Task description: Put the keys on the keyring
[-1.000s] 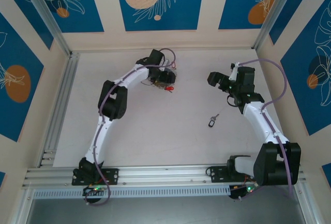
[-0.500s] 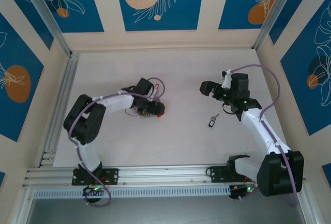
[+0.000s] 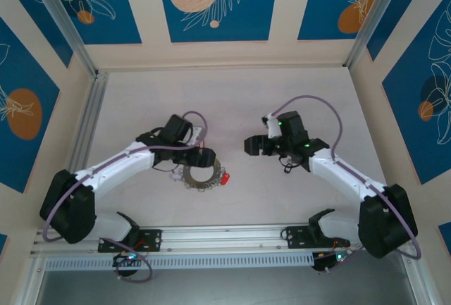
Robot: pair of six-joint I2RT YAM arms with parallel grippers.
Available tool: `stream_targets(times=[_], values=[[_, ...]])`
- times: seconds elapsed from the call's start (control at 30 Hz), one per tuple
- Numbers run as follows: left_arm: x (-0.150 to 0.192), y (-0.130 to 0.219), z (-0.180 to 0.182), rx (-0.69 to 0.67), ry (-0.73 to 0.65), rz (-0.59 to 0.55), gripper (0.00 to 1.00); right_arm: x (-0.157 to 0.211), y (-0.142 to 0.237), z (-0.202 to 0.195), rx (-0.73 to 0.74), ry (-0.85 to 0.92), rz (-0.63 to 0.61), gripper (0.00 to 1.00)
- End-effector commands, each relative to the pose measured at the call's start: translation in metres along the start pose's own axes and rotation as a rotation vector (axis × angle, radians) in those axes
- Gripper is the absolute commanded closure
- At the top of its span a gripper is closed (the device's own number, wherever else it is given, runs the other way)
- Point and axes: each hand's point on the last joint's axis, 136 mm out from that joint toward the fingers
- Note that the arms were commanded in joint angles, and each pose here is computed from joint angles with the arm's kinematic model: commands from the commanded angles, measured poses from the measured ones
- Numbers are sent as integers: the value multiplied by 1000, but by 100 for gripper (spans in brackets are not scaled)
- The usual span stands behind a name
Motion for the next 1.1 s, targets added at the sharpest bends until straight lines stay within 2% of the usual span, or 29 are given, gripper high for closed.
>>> stream_targets(times=[0.0,0.13,0.2,0.43,0.7,1.07], values=[[0,8,22,4,67,-24,23,11,-23,16,-44,80,72,30],[-1,14,24,10,65,-61,27,21,-54,28,-59,118,168,41],[0,16,24,17,60,-76,29,30,-65,34,-58,143,211,42],[7,21,24,14,35,-92,45,53,-90,50,-125,94,313,62],[7,16,27,12,36,-98,48,66,-104,40,-78,30,394,65],[6,12,26,19,23,-101,48,74,-111,43,-140,-77,454,74]])
Point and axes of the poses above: each hand's point on the last joint's axis, 136 mm out from that joint toward the fingers, its own y axis back along the fingers, its own z axis along the line the jaws close on, x = y × z, and after that the axes turned 1 degree about -y, right-handed
